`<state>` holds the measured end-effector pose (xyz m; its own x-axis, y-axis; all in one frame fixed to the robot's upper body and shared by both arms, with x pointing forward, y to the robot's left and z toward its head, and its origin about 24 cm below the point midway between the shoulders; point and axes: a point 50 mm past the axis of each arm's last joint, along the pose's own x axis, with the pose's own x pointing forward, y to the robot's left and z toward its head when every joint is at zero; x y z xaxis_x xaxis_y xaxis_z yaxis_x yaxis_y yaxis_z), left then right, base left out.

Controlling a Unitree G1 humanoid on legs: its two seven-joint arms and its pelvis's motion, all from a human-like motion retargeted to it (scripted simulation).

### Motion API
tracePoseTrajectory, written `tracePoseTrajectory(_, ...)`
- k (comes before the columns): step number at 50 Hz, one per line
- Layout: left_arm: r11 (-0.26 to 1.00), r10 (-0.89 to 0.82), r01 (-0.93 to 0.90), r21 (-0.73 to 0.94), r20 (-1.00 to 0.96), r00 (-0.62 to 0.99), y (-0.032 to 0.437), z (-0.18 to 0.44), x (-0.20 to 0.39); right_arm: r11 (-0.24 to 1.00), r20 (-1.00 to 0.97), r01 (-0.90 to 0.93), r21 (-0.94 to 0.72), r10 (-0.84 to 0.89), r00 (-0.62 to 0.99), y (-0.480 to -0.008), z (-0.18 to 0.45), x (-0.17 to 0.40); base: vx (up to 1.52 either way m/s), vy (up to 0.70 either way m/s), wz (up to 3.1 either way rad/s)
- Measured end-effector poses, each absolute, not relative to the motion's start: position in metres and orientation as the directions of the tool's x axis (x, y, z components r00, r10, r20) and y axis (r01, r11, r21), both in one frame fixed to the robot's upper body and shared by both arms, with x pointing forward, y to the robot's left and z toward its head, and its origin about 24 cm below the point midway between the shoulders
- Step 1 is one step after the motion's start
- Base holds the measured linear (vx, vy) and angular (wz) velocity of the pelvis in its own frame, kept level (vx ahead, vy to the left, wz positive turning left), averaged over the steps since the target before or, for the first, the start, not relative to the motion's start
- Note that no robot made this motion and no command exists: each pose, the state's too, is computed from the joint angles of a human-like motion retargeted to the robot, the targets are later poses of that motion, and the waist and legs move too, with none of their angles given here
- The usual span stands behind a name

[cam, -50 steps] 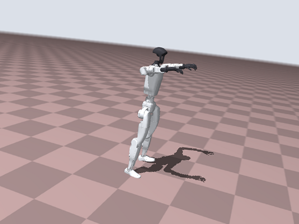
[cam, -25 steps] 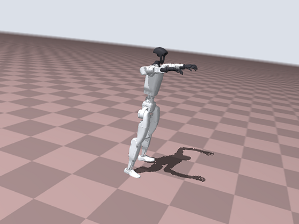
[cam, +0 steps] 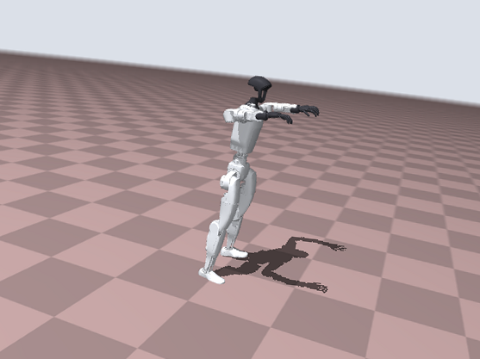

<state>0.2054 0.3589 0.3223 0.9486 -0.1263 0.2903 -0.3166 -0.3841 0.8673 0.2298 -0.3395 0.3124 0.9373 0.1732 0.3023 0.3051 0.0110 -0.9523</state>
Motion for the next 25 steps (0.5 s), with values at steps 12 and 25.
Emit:
tracePoseTrajectory(12, 0.485, 0.242, -0.47, 0.737, 0.403, 0.882, 0.382, 0.173, 0.225, 0.544, 0.565, 0.497, -0.677, -0.049, 0.824, -0.344, 0.242, 0.259, 0.07, -0.04, -0.05)
tracePoseTrajectory(25, 0.947, 0.28, 0.012, 0.321, -0.843, 0.46, 0.27, -0.146, 0.111, 0.882, -0.162, 0.205, -0.425, -0.297, 0.941, -0.27, -0.02, 0.254, 0.13, -0.18, -0.42)
